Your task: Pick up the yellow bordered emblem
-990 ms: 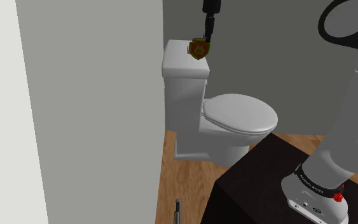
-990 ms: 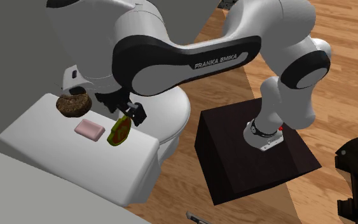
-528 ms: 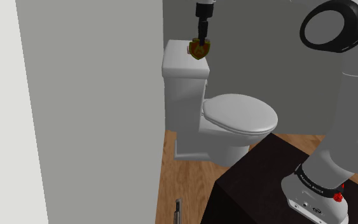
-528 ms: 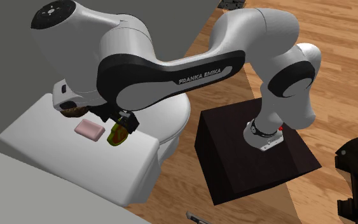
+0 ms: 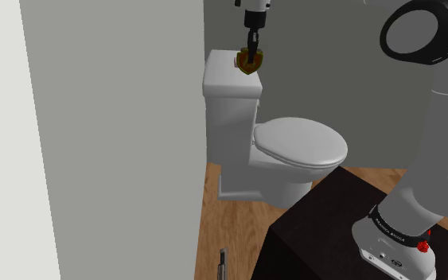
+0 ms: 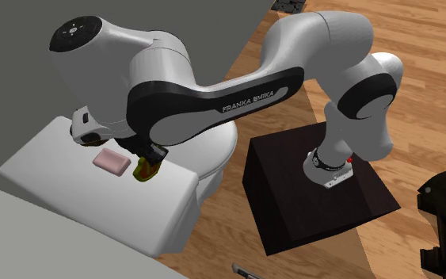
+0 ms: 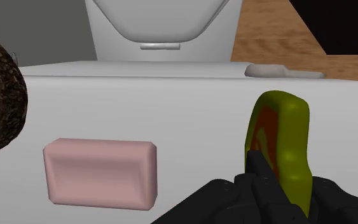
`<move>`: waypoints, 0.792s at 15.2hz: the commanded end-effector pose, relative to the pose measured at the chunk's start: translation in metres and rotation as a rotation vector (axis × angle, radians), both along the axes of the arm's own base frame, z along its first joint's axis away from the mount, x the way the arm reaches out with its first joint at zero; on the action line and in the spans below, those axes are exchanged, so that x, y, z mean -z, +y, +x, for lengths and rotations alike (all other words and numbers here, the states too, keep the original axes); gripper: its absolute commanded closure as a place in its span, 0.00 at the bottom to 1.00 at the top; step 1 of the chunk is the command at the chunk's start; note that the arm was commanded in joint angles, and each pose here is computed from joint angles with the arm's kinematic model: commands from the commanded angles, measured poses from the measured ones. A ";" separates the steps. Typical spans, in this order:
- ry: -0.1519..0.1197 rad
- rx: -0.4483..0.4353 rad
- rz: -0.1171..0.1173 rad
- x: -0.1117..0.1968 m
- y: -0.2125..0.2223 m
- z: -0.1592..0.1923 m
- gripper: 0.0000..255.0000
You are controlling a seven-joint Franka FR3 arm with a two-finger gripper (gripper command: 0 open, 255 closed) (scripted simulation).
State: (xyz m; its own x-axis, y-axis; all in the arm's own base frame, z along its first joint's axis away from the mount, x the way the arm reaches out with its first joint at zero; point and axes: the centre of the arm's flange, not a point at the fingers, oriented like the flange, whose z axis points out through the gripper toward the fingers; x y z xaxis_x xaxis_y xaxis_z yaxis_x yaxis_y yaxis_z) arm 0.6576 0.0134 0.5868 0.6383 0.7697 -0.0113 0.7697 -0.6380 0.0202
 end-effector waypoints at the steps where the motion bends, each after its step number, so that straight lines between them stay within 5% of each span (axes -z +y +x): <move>1: 0.000 0.000 0.000 0.000 0.000 0.000 1.00; 12: 0.000 0.000 0.000 -0.031 0.001 0.000 1.00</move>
